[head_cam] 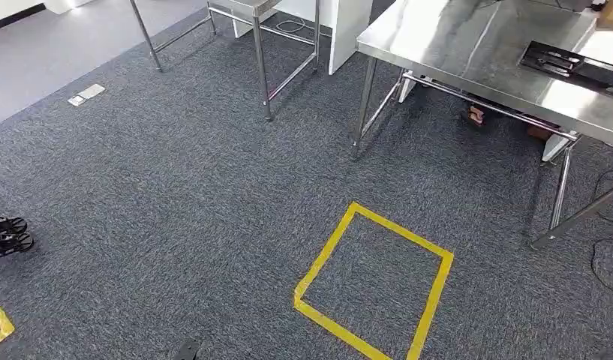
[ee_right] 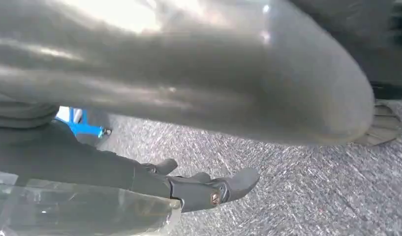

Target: Take the parts from the cabinet and place them on the table.

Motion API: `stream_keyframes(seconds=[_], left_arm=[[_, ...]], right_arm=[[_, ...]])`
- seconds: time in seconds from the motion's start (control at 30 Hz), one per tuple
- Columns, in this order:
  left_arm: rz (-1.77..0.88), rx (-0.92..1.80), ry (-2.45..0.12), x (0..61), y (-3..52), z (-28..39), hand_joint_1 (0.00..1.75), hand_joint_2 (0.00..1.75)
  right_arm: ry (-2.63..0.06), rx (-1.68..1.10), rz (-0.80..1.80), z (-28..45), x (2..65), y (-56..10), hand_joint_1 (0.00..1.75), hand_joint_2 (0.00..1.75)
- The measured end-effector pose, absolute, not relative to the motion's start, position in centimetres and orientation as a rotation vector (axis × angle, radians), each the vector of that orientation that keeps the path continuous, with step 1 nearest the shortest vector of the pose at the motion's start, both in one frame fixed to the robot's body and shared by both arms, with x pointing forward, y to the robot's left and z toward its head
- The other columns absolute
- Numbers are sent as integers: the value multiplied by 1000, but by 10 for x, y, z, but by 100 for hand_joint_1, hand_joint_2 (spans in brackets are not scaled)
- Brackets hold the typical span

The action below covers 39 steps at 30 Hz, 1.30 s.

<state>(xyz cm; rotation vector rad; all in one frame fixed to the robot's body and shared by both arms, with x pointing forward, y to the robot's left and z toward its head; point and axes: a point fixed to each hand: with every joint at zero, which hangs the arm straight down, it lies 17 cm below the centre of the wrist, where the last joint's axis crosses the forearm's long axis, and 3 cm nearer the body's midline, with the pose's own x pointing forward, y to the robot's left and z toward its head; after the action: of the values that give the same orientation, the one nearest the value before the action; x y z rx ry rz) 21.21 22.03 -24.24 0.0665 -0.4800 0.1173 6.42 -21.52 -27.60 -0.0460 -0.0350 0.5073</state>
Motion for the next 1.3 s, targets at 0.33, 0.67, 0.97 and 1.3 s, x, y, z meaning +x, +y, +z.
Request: stream_keyframes(seconds=[0.33,0.67,0.97,1.3], left_arm=[[134,78,-494,213,224,-242,0,175],[139,67,-497,213,221,-241,0,175],[141,86,-565,224,223,-235,0,175],[146,211,-581,224,244,-234,0,175]], right_arm=[[-30,-43,518,-276,59,-212,0,0],[-31,-44,521,-276,60,-212,0,0],[-28,-60,510,-277,60,-215,0,0],[-28,-61,515,-277,60,-215,0,0]])
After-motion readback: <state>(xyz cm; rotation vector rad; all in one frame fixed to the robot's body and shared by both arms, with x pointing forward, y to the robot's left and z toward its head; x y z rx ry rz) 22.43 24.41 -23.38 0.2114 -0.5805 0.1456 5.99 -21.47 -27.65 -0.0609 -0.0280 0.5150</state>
